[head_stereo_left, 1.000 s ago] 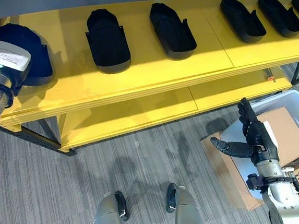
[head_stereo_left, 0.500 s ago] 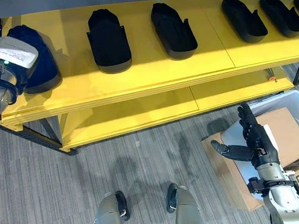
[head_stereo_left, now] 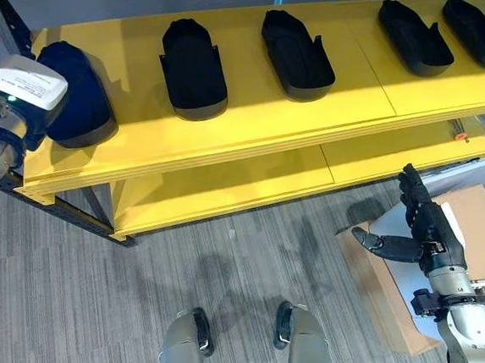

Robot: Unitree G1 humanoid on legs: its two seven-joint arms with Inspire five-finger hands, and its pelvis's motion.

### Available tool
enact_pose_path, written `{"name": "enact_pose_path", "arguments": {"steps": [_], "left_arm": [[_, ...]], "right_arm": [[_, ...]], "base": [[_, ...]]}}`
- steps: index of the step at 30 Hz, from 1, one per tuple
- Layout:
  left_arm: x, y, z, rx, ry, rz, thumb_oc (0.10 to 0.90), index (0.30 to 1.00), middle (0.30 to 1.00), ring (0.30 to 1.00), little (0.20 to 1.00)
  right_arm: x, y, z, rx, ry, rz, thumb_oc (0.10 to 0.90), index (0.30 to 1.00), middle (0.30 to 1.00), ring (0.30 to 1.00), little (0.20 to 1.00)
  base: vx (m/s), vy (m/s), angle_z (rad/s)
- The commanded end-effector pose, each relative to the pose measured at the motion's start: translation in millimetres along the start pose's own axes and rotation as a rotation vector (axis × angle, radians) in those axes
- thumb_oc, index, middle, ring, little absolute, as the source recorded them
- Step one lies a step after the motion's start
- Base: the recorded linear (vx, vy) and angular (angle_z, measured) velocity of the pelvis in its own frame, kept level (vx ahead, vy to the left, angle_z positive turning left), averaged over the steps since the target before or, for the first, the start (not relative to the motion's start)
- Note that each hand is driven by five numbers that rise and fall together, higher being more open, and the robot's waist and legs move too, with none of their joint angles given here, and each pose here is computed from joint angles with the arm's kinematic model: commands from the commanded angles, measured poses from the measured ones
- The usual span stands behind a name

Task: Move parts from the plastic box to the shelf.

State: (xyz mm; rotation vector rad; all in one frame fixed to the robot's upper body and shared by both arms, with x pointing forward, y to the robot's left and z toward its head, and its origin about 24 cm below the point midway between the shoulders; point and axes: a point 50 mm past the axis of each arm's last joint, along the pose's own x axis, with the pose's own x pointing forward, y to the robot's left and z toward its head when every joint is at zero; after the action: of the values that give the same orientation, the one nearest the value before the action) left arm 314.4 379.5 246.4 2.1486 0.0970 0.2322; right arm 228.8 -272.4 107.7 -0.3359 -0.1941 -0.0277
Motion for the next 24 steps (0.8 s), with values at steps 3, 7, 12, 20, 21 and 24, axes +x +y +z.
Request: {"name": "enact_pose_path", "arguments": {"steps": [3, 7, 12, 20, 21, 24], "left_arm": [[-25, 54, -56, -0.034, 0.178, 0.237, 0.9, 1.0, 1.0, 1.0, 1.0], [-34, 50, -46, -0.16, 0.159, 0.297, 0.9, 1.0, 1.0, 1.0, 1.0], [-44, 36, -22, -0.399, 0.126, 0.394, 0.9, 1.0, 1.0, 1.0, 1.0], [-52, 24, 34, -0.576, 0.011, 0.466, 0.9, 1.0, 1.0, 1.0, 1.0], [-52, 21, 43, -0.619, -0.007, 0.47, 0.9, 1.0, 1.0, 1.0, 1.0], [-54, 16, 68, -0.744, -0.027, 0.508, 0.9, 1.0, 1.0, 1.0, 1.0]], "right_arm": [[6, -32, 45, -0.091, -0.234, -0.137, 0.9, 1.0, 1.0, 1.0, 1.0], [5, -33, 42, -0.09, -0.214, -0.152, 0.9, 1.0, 1.0, 1.0, 1.0], [15, -22, 42, -0.055, -0.222, -0.126, 0.9, 1.0, 1.0, 1.0, 1.0], [28, 0, 44, -0.033, -0.232, -0.064, 0.9, 1.0, 1.0, 1.0, 1.0], [28, 2, 44, -0.026, -0.233, -0.06, 0.9, 1.0, 1.0, 1.0, 1.0], [32, 10, 46, 0.005, -0.247, -0.047, 0.9, 1.0, 1.0, 1.0, 1.0]], "base": [[0.0, -0.051, 0.13], [-0.01, -0.047, 0.17], [-0.01, -0.049, 0.16], [-0.04, -0.046, 0.11], [-0.11, -0.041, 0.17], [-0.02, -0.025, 0.1]]}}
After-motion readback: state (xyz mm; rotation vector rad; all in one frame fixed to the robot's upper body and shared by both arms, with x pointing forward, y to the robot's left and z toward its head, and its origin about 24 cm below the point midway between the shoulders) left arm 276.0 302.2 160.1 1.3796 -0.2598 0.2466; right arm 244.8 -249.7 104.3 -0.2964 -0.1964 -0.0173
